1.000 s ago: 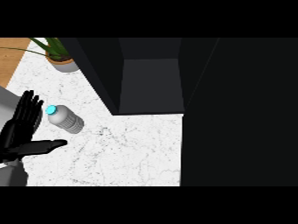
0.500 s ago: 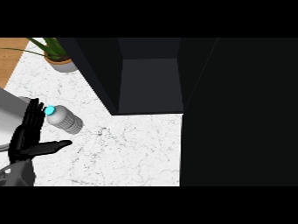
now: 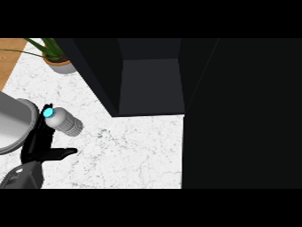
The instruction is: Pick up the bottled water, place it into the cabinet and close the cabinet
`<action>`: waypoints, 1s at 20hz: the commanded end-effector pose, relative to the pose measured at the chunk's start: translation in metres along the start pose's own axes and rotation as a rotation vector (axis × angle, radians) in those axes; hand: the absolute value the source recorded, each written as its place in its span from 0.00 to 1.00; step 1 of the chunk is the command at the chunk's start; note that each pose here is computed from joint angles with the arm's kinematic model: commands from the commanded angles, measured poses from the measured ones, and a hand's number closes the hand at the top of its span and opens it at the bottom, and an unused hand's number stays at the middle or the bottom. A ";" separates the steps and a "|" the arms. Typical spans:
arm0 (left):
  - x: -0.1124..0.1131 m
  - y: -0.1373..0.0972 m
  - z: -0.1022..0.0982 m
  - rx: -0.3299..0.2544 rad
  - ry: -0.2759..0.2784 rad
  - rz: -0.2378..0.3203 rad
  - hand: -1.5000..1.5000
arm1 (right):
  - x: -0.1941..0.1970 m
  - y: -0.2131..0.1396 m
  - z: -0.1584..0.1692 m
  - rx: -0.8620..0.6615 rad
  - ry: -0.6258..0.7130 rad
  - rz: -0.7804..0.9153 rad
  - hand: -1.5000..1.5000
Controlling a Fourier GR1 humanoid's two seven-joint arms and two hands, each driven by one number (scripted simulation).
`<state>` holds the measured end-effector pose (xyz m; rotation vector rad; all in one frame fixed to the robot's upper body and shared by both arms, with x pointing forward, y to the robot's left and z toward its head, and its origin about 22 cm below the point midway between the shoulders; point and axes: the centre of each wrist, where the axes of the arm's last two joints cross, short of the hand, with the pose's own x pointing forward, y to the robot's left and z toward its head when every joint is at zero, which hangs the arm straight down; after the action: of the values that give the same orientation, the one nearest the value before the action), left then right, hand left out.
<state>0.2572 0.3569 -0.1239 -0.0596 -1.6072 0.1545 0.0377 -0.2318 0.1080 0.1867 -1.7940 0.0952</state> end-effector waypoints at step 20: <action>-0.039 -0.049 0.009 0.017 -0.065 0.214 1.00 | 0.025 0.001 0.008 0.002 -0.032 -0.007 0.00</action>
<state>0.2655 0.3168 -0.1436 -0.1461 -1.6050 0.3219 0.0302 -0.2331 0.1058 0.1865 -1.7966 0.1048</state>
